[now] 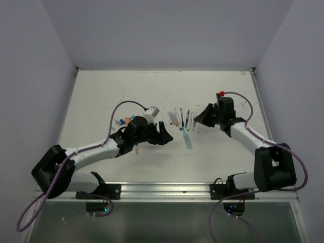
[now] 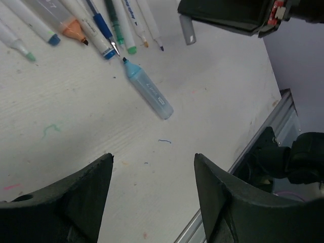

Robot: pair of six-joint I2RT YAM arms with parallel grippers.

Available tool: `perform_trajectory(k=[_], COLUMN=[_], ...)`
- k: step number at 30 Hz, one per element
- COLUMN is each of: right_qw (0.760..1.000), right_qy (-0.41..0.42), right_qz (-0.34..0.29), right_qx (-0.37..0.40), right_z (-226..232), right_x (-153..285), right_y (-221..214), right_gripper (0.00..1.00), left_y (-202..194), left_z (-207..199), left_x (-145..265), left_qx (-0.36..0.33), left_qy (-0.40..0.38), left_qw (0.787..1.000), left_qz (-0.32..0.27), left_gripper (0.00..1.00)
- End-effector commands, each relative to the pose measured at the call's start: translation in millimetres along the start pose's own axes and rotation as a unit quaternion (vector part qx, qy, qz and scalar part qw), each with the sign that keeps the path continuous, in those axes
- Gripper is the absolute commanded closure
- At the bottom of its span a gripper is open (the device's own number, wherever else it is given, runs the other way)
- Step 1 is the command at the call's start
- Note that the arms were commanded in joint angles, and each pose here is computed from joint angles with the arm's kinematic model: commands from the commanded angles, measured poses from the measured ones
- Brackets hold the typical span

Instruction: Open the pen caps

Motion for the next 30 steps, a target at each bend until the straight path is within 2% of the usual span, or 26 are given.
perform_trajectory(k=[1,7,15,30], right_qw=[0.99,0.982,0.976,0.969], right_qy=[0.138,0.19,0.218,0.245], right_qz=[-0.024,-0.02,-0.002,0.019], right_qx=[0.01,0.001,0.002,0.002], right_z=[55.9,83.1,89.2,99.6], right_x=[12.8,24.6,22.6,21.5], right_y=[-11.0,-28.1,-42.8,-62.8], right_gripper=[1.0,1.0,1.0,1.0], left_y=[12.4,11.8,12.5,20.8], left_z=[-34.3,-34.4,-37.9,-42.0], left_x=[-15.6,-24.3,-29.3,-42.6], left_qx=[0.041,0.07,0.09,0.09], left_qy=[-0.098,-0.104,-0.12,-0.109], left_qw=[0.994,0.992,0.989,0.99], left_qz=[0.012,0.01,0.009,0.006], left_gripper=[0.32,0.32,0.35,0.48])
Point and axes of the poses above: each gripper's point midway between its finger pads, its own x axis back along the fingers, its own z axis along the line the jaws close on, y = z × x, the point moved 7 cm from there along x, back along the fingers, and after that the axes turned 12 degrees about x, right-handed, at the moved point
